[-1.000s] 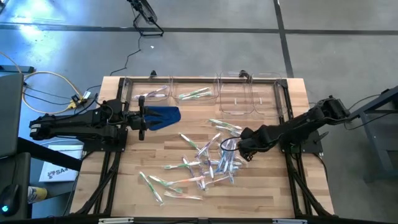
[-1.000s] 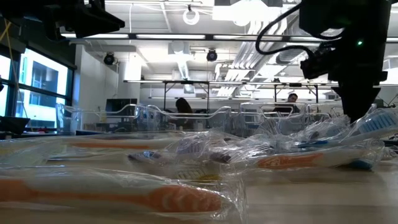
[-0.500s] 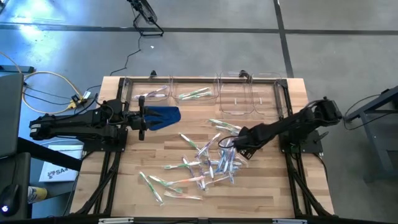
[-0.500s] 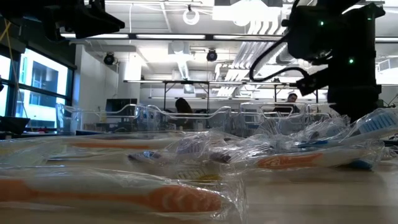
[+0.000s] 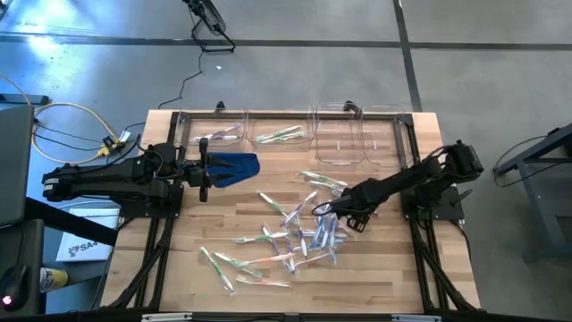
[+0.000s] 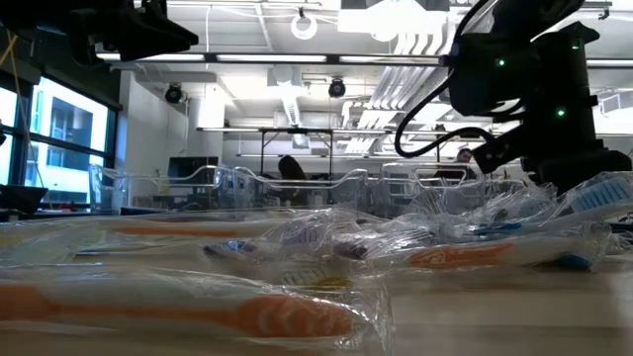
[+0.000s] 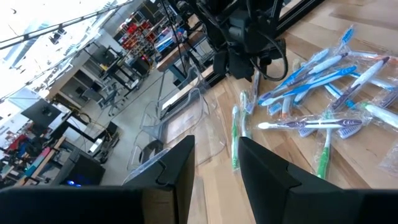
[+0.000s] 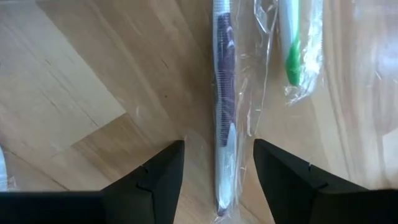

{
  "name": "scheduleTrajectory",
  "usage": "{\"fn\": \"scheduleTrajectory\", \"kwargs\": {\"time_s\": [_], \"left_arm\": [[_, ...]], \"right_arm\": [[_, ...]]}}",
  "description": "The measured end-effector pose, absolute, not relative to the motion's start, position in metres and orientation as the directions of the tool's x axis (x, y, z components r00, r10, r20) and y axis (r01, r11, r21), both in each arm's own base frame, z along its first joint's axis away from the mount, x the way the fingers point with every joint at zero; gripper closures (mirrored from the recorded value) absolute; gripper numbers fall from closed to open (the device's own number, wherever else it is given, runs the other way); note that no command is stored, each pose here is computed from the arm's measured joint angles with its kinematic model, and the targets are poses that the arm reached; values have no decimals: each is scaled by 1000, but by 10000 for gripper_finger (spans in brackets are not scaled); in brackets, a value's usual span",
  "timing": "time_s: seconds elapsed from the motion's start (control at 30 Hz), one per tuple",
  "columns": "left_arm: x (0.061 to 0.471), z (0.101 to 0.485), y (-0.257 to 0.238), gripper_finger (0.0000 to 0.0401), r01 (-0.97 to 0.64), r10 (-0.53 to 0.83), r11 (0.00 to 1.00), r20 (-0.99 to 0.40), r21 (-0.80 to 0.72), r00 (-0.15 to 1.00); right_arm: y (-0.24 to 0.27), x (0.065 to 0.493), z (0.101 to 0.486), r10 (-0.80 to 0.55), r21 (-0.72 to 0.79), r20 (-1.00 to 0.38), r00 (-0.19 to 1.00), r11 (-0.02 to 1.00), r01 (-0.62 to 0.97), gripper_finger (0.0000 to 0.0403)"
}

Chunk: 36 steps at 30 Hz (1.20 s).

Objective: Pick & Place Toothbrushes
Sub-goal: Put the violet toothbrush into the left transparent bin

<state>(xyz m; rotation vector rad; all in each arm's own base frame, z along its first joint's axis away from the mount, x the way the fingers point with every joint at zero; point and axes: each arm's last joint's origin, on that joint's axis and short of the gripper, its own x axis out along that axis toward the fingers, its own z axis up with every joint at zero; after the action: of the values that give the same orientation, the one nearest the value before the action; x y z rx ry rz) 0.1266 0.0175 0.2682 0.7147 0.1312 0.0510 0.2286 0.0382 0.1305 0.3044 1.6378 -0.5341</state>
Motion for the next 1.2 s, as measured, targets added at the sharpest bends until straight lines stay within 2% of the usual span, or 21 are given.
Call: {"fn": "scheduleTrajectory", "kwargs": {"time_s": [0.47,0.73,1.2], "left_arm": [[127,268,17,281,1,89,755,-104,656,991],[127,268,17,281,2,89,755,-106,656,990],[127,268,17,281,2,89,755,-106,655,990]], "right_arm": [[25,231,129,-9,-74,-989,-146,890,450,229],[26,233,128,41,-7,-990,-136,941,338,232],[29,233,128,112,66,-984,-141,953,296,232]]}}
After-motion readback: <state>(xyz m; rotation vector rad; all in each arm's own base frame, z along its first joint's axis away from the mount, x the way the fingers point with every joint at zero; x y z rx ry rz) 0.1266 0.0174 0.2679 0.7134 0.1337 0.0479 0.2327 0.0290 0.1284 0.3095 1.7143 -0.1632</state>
